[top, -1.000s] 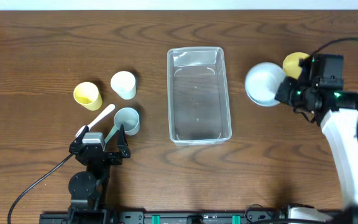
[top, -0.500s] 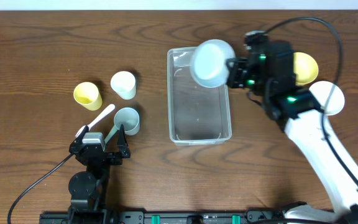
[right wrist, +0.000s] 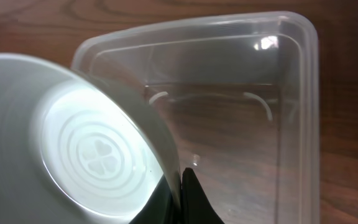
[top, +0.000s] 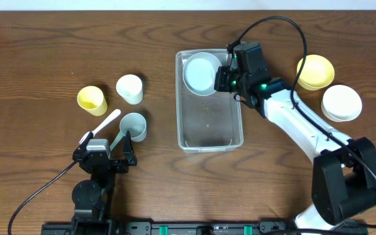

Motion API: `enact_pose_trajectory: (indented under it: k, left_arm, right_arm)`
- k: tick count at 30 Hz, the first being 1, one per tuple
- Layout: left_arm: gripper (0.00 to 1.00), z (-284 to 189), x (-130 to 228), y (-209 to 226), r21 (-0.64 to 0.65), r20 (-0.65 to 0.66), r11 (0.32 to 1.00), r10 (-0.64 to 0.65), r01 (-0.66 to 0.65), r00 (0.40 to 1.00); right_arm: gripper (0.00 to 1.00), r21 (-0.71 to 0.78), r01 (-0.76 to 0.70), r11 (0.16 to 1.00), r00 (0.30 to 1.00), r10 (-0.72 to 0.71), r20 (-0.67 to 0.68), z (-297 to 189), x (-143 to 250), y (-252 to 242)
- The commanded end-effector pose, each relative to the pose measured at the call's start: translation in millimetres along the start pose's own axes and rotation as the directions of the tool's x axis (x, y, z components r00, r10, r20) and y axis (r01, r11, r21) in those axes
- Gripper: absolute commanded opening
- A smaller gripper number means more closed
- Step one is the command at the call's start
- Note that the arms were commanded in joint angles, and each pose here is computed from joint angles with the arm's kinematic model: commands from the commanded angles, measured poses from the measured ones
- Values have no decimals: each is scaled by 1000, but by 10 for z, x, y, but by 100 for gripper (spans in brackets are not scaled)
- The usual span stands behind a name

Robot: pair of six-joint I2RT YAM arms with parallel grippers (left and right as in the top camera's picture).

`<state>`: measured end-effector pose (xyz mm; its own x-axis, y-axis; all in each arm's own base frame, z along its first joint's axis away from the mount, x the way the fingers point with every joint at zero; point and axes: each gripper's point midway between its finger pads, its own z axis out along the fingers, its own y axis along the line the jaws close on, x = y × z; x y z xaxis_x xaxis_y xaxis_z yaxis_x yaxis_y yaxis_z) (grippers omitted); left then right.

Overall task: Pack container
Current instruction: 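Lift grey bowl with right gripper and lower it into the container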

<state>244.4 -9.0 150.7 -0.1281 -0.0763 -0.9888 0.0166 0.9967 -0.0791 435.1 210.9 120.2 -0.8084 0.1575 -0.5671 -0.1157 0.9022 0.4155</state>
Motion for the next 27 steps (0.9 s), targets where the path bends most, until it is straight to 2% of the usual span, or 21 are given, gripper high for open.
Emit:
enact_pose_trajectory:
  k: [1, 12, 25, 27]
  left_arm:
    - [98, 22, 183, 48, -21, -48, 1000, 21, -22, 999]
    - [98, 22, 183, 48, -21, -48, 1000, 22, -23, 999]
    - [98, 22, 183, 48, -21, -48, 1000, 21, -22, 999]
    - [98, 22, 183, 48, -21, -48, 1000, 22, -23, 999]
  right_arm:
    - [2, 54, -3, 999, 999, 1, 37, -42, -116, -23]
    - [1, 126, 28, 992, 997, -18, -79, 243, 247, -201]
    - [2, 126, 60, 990, 996, -52, -67, 331, 249, -184]
    - [9, 126, 60, 990, 996, -52, -67, 331, 247, -183]
